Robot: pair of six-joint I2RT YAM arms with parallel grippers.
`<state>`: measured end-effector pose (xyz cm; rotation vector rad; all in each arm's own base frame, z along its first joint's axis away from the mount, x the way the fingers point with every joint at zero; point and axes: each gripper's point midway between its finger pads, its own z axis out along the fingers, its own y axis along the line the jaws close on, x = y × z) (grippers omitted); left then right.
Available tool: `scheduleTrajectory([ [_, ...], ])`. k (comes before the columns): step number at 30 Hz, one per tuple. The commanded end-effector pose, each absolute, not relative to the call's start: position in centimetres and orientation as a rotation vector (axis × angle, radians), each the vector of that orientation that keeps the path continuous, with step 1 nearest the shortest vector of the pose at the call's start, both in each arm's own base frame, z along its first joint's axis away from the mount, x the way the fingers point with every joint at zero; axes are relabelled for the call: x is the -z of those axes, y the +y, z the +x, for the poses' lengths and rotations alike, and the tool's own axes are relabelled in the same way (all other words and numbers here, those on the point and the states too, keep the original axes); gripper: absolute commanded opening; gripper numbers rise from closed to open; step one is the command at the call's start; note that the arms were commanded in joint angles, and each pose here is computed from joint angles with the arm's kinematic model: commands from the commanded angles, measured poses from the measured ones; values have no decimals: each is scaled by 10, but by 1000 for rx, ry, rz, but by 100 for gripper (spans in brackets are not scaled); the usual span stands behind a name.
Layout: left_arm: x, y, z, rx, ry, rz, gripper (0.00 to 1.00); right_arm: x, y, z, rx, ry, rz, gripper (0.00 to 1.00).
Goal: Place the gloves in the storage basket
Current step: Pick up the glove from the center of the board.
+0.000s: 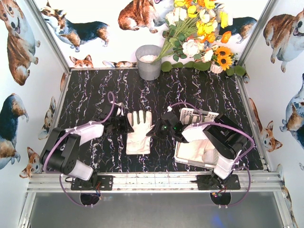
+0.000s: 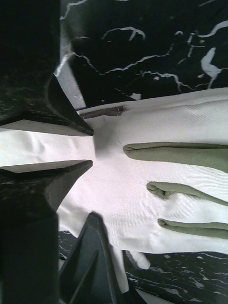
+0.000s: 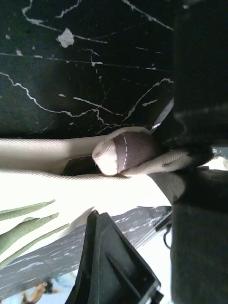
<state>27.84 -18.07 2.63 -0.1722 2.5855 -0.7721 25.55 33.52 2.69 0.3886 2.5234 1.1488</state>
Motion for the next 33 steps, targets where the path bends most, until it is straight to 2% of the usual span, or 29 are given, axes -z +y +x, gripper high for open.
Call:
scheduleTrajectory([
  [1, -33, -170, 269, 736, 2572, -195, 25, -47, 336, 260, -1116, 2489, 286, 2],
  [5, -48, -162, 268, 758, 2509, -244, 36, -65, 332, 260, -1080, 2474, 210, 0],
  [9, -51, -158, 261, 792, 2477, -304, 54, -76, 322, 259, -1058, 2472, 181, 0],
  [11, -48, -163, 257, 854, 2474, -318, 58, -78, 319, 259, -1056, 2474, 177, 0],
  [18, -41, -185, 261, 1034, 2471, -346, 54, -73, 316, 256, -1036, 2500, 166, 0],
  [33, 7, -188, 260, 1005, 2564, -380, 42, -43, 309, 257, -887, 2608, 156, 0],
])
